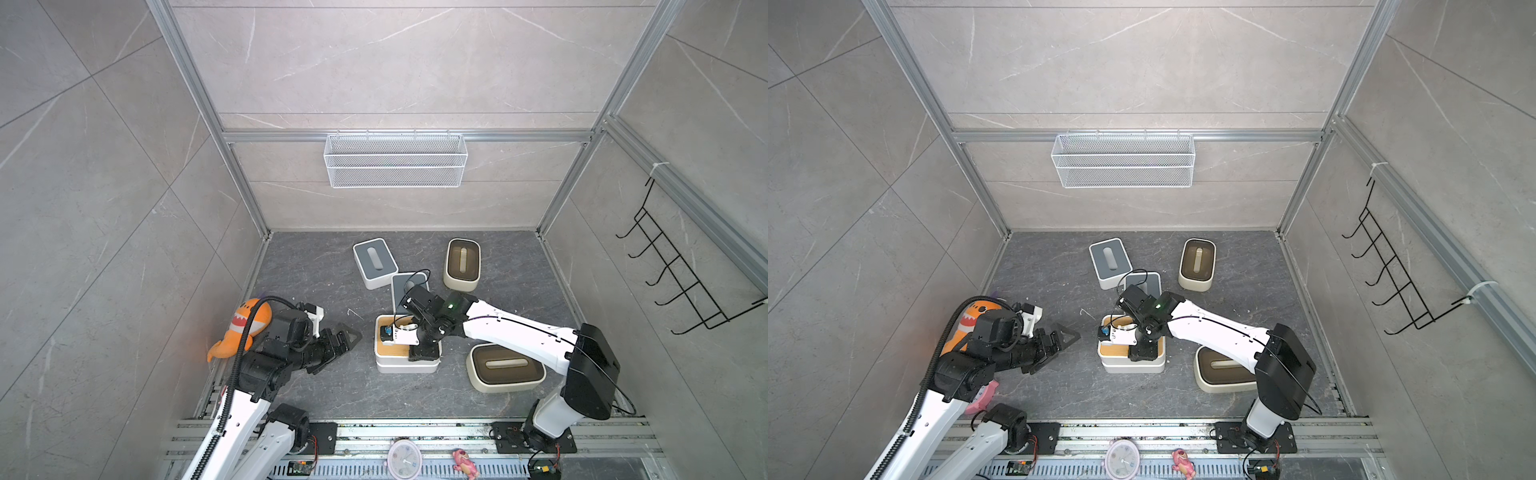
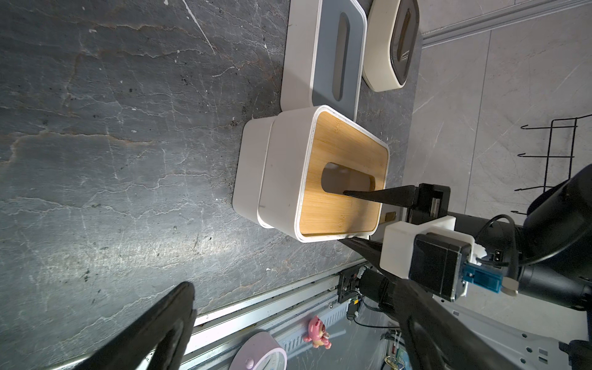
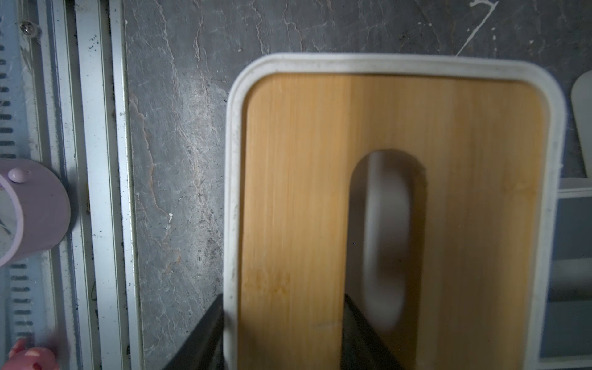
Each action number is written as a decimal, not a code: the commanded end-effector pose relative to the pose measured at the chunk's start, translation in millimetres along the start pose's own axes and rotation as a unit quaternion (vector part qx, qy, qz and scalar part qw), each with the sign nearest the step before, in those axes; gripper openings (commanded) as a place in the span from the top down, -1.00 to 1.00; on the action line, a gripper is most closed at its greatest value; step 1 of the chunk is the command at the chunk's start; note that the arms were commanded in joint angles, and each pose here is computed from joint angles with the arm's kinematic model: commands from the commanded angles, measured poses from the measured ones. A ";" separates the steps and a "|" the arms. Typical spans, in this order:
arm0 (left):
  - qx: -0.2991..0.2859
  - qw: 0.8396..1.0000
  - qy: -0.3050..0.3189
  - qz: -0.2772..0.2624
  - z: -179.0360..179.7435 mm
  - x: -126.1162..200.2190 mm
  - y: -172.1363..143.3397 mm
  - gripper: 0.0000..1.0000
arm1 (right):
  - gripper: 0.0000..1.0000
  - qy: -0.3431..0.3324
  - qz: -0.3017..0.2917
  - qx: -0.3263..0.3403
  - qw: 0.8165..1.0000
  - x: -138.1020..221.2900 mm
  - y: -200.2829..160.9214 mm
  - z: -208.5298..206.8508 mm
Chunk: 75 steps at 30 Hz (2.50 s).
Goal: Stack the tissue boxes
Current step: Place the tissue box at the tissue box.
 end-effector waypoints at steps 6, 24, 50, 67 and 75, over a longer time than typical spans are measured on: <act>-0.013 1.000 -0.019 -0.003 -6.8 1.1 1.5 -1.00 | 0.10 0.005 0.000 -0.002 1.000 -3.0 -0.3 2.3; -0.015 1.000 -0.025 0.003 -8.0 -1.6 0.8 -1.00 | 0.09 0.007 0.002 0.001 1.000 -2.2 -3.1 4.6; -0.017 0.999 -0.031 0.004 -10.3 -2.5 1.8 -1.00 | -0.28 -0.005 -0.003 0.000 1.000 0.5 -4.2 2.7; -0.017 0.999 -0.048 -0.001 -11.5 -40.4 28.1 -0.98 | -0.58 -0.080 -0.091 -0.053 0.991 64.0 15.6 -5.8; -0.024 0.997 -0.072 0.006 -20.0 -74.9 34.8 -0.94 | -0.72 -0.269 -0.128 -0.311 0.903 98.5 -16.6 -60.4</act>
Point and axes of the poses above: each gripper's point midway between its finger pads, its own x axis back along the fingers, its own z axis along the line the jaws close on, y = z × x, the point moved 1 cm from there along x, back along the fingers, and after that the axes turned 10 degrees about -x, right-handed, at the moved point
